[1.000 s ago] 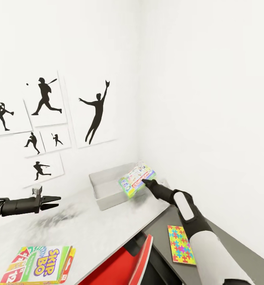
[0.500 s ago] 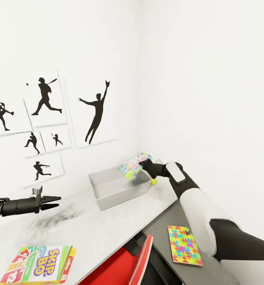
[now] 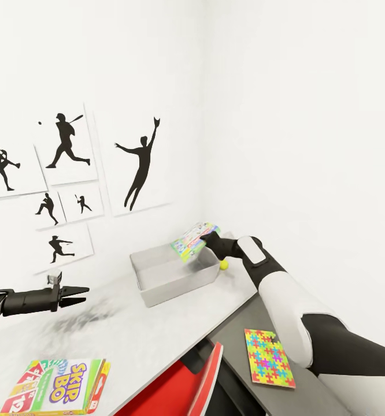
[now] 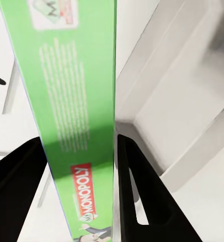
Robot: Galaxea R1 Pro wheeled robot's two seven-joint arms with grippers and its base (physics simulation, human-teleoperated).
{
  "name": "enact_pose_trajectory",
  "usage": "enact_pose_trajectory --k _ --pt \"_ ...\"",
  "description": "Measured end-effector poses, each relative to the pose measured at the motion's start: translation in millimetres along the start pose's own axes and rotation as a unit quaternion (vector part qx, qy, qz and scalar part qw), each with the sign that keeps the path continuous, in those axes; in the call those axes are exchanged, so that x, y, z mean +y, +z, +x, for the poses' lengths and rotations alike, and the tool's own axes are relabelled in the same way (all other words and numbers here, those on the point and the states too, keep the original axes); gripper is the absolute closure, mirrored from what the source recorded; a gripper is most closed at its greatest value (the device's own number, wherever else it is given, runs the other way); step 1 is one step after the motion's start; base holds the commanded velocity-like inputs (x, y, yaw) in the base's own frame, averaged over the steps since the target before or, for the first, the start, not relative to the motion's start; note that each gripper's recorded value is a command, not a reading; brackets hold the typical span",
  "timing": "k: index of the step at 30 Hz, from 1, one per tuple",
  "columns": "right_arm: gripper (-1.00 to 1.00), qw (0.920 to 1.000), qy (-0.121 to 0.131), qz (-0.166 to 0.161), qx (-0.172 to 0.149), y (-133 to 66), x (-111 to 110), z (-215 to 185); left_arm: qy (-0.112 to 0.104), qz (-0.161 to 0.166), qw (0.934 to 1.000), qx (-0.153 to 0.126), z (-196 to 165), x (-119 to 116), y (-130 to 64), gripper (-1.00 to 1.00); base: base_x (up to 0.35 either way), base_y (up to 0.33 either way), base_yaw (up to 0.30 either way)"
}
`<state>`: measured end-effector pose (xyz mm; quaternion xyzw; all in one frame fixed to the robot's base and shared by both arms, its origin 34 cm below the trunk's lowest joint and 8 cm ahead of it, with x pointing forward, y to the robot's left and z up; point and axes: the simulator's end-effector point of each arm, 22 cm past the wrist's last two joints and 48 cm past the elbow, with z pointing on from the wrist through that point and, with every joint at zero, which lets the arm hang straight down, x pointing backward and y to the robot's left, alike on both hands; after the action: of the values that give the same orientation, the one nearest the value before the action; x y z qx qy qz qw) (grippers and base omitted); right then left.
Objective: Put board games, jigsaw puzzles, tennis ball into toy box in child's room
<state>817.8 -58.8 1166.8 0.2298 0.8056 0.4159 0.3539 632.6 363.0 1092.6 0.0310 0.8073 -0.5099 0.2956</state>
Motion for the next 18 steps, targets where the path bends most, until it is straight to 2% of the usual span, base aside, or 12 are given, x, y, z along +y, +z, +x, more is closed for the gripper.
enact_pose_trajectory --k 5,14,18 --pt "1.0 0.9999 0.003 0.0 -0.014 -0.3 -0.5 -6.7 0.001 0.0 1.0 -0.001 -0.4 -0.2 -0.1 -1.0 0.0 0.0 0.0" --pt "1.0 0.9999 0.003 0.0 -0.011 -0.6 -0.7 -5.8 -0.01 0.003 0.9999 -0.005 -8.6 -5.6 -0.1 -1.0 0.0 0.0 0.0" --pt "1.0 0.9999 0.003 0.001 -0.011 -0.6 -0.9 -5.8 0.009 0.0 0.9999 -0.009 -28.3 -20.5 -2.6 -1.0 0.0 0.0 0.0"
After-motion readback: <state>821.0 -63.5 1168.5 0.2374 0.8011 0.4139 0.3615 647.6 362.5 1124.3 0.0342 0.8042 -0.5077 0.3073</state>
